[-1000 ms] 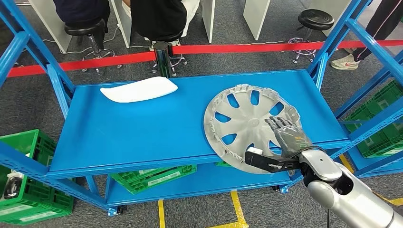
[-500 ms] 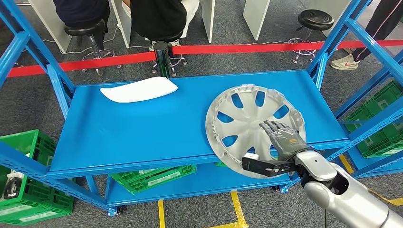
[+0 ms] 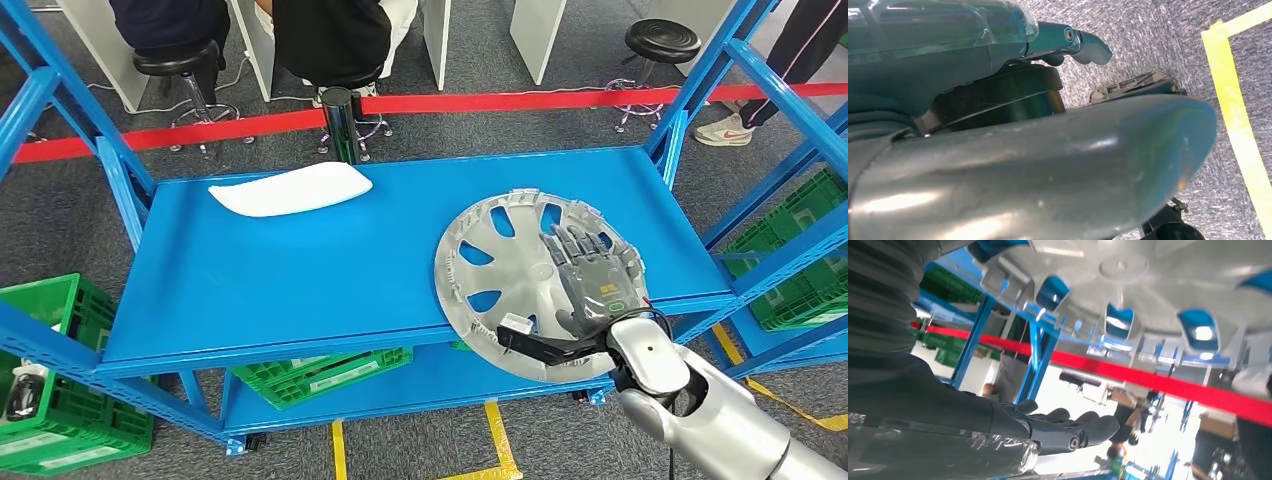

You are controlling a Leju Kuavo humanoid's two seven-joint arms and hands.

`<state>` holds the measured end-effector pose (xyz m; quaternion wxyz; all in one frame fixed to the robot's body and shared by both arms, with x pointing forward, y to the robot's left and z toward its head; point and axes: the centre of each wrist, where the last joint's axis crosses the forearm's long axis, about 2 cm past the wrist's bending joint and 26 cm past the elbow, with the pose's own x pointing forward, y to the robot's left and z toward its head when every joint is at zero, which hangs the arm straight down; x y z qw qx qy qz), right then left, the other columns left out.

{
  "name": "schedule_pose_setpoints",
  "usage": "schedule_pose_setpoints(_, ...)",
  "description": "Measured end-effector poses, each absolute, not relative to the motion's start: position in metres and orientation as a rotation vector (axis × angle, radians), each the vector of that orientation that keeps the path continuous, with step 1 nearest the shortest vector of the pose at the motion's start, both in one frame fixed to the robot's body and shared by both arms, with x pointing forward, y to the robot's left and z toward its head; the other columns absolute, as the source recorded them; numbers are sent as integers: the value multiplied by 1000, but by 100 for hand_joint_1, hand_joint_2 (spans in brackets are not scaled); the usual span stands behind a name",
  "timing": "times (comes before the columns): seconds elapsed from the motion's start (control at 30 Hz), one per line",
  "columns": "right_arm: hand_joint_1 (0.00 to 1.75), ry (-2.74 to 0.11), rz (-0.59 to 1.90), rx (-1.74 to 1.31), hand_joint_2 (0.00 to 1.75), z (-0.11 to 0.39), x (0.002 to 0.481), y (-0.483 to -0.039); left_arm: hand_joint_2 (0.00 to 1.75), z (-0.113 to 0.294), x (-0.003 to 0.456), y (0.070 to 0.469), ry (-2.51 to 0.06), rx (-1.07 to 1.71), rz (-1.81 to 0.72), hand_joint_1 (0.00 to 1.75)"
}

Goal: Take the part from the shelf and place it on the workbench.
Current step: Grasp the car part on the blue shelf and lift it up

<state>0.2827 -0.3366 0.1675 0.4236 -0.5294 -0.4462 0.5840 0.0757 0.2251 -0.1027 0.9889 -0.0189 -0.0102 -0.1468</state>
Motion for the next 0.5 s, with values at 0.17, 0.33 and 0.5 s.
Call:
schedule_pose_setpoints(0.17, 0, -1133, 1416, -1400, 175, 171, 285, -336, 0, -102, 76, 224, -11, -37, -304, 0)
schedule_pose_setpoints(0.33, 0, -1143, 1366, -1446, 175, 177, 288, -339, 0, -102, 77, 224, -5, -34, -309, 0)
schedule_pose_setpoints(0.5, 0, -1179, 1318, -1490, 175, 182, 288, -341, 0, -102, 78, 224, 0, -32, -317, 0)
